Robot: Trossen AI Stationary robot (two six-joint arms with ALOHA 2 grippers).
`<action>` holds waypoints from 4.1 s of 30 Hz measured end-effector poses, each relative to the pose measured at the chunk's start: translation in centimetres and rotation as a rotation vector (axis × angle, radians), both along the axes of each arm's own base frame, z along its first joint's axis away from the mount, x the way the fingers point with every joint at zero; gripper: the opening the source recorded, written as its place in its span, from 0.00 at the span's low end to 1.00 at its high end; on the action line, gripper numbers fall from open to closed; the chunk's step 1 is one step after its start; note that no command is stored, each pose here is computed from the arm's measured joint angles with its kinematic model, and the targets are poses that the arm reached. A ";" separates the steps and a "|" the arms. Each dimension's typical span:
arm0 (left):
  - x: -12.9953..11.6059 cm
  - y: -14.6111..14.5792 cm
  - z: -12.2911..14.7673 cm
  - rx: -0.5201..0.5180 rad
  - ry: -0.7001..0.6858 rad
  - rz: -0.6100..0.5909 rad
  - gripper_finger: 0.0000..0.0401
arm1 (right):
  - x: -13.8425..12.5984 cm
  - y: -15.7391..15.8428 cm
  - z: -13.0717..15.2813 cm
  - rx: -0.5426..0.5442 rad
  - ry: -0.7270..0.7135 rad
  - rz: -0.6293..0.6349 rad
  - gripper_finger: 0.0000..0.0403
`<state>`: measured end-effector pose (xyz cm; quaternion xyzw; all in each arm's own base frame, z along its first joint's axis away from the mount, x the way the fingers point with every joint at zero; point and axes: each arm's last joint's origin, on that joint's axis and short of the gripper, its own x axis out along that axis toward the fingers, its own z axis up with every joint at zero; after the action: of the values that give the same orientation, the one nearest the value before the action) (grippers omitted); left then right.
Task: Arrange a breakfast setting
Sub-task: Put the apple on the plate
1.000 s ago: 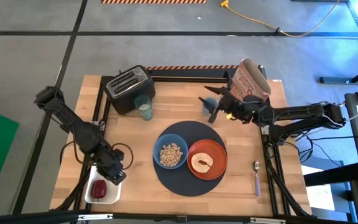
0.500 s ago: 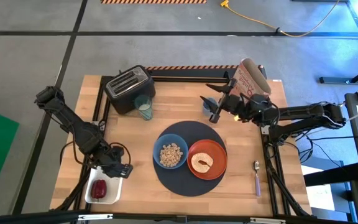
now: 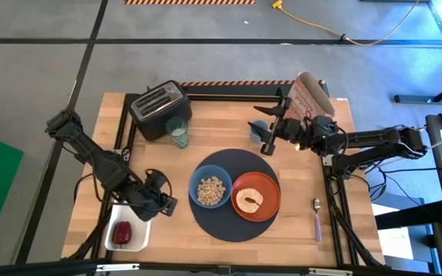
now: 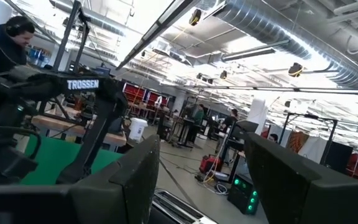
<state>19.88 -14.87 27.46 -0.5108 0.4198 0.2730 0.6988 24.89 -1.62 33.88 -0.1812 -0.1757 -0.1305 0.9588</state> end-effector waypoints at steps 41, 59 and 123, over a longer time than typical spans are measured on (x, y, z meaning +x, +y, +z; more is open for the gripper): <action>0.1 -6.2 -2.7 -0.088 0.756 0.194 0.45 | 0.2 0.0 -0.1 0.005 0.006 -0.005 0.56; -0.7 -7.9 -8.9 -0.148 1.102 0.091 0.58 | 0.2 0.0 -0.1 0.004 0.007 -0.005 0.56; -2.5 -6.0 -8.5 -0.064 0.843 0.212 0.76 | 0.2 -1.6 -0.3 0.020 0.030 0.019 0.56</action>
<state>17.37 -20.87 18.97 -0.4165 0.6218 0.5148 0.4182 25.05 -3.18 33.57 -0.1721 -0.1614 -0.1205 0.9643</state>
